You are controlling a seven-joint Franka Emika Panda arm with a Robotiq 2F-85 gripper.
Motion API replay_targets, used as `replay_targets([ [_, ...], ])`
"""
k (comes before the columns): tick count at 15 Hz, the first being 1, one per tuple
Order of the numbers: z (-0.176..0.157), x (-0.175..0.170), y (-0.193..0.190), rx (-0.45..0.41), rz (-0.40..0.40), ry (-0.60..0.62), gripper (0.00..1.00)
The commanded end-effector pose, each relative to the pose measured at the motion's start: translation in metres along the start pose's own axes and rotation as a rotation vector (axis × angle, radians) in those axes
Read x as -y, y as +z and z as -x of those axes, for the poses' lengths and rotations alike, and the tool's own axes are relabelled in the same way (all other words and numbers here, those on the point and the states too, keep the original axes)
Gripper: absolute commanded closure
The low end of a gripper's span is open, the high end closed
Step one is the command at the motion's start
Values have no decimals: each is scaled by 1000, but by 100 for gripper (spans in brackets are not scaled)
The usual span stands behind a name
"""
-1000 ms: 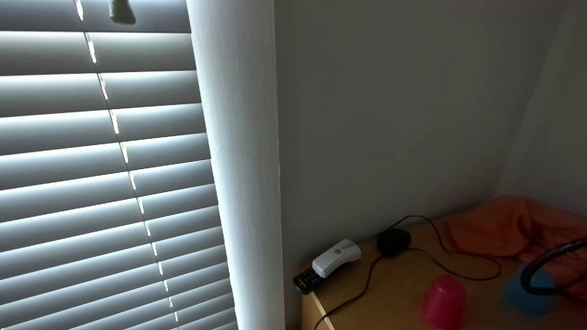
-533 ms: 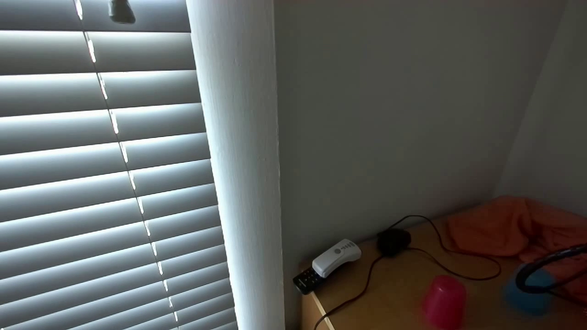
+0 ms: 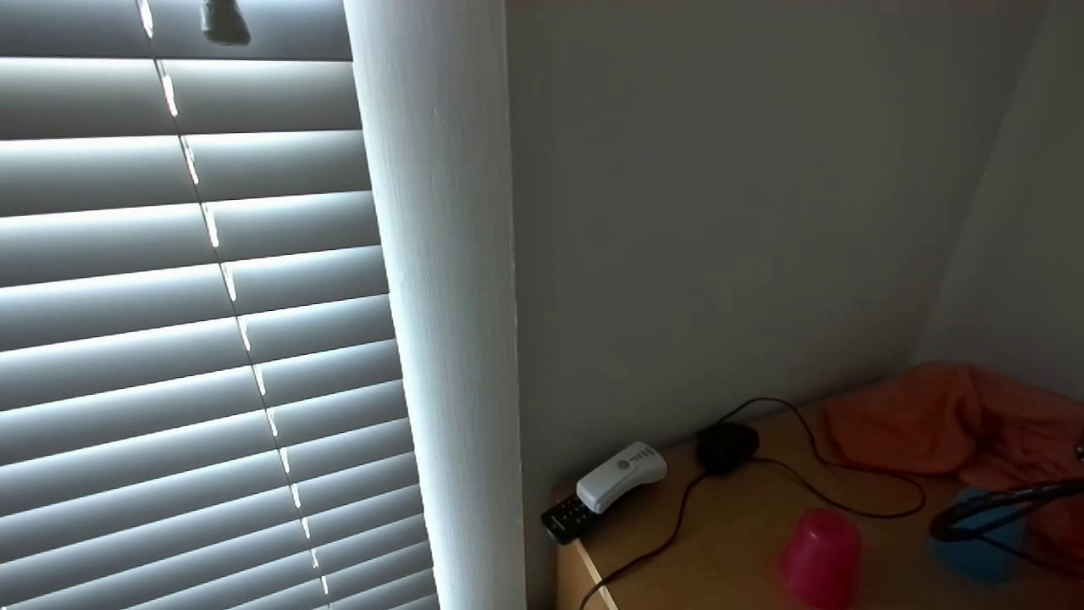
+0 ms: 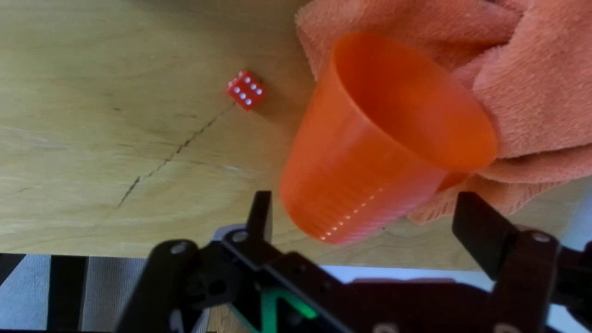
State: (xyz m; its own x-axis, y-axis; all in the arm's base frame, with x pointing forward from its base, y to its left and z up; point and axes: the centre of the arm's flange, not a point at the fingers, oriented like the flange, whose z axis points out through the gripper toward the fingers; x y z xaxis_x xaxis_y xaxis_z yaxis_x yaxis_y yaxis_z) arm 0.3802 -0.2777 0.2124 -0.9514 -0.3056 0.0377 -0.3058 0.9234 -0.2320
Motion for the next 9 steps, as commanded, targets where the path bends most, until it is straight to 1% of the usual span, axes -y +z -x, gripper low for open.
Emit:
replay_targets([
  [1, 3, -1, 12, -1, -15, 37, 0],
  [2, 2, 0, 14, -7, -16, 40, 0],
  [3, 3, 0, 16, -11, -14, 38, 2],
  [4, 3, 0, 18, -15, -14, 38, 13],
  [7, 9, 1, 23, -15, -10, 27, 40],
  [8, 11, 1, 24, -16, -9, 21, 45],
  [9, 14, 1, 24, -18, -13, 15, 22],
])
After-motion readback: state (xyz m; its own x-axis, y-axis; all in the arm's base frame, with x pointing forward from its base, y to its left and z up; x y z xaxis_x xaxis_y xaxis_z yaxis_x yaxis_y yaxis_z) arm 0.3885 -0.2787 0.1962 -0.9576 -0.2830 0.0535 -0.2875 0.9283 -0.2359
